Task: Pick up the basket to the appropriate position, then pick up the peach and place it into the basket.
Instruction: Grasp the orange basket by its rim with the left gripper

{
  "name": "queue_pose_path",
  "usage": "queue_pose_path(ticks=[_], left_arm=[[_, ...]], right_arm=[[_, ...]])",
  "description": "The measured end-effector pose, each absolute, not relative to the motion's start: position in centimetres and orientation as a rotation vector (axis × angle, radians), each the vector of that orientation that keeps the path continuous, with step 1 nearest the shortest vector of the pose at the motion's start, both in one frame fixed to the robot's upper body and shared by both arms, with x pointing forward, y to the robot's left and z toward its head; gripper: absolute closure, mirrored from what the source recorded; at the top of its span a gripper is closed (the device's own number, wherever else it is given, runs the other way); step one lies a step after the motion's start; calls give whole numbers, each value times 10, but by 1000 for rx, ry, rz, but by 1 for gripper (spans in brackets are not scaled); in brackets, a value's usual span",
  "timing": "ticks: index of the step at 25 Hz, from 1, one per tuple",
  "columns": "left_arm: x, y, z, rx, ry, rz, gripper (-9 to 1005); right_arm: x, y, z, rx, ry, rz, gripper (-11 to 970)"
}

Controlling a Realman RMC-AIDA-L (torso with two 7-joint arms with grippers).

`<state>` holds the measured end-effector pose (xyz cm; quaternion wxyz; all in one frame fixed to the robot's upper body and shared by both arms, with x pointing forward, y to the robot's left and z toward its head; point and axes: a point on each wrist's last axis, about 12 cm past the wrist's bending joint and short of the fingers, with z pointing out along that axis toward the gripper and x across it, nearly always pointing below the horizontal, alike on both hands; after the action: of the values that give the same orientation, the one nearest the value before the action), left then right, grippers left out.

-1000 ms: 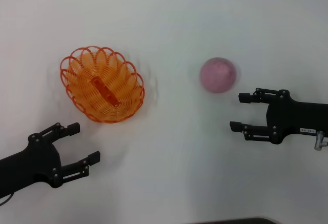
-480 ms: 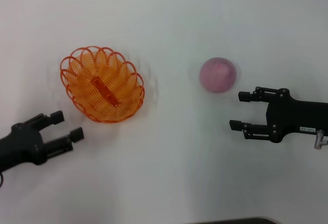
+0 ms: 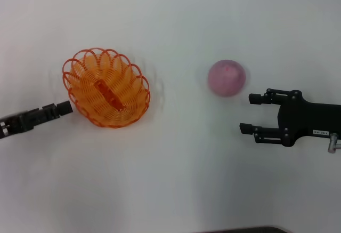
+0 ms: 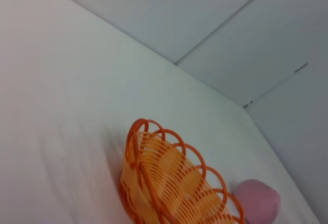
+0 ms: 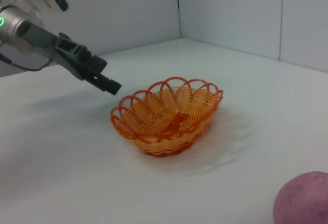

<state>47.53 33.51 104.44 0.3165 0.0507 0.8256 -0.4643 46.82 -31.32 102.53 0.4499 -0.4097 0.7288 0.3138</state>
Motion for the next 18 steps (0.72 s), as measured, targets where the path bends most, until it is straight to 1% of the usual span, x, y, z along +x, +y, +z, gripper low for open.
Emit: queue_pose_path(ticks=[4,9,14,18], left_arm=[[483,336,1050,127,2182,-1224,152],[499,339,1061,146,2203,-1176,153],[520,340,1078,217,2245,-1083,154],[539,331,1089,332,2308,-995,155]], right_arm=[[468,-314,1026,-1014,1802,774,185],[469,-313,1026,-1016,1800,774,185],[471,-313,1027,-1019,1794,773,185],[472,-312,1028,-1024,1791,773,185]])
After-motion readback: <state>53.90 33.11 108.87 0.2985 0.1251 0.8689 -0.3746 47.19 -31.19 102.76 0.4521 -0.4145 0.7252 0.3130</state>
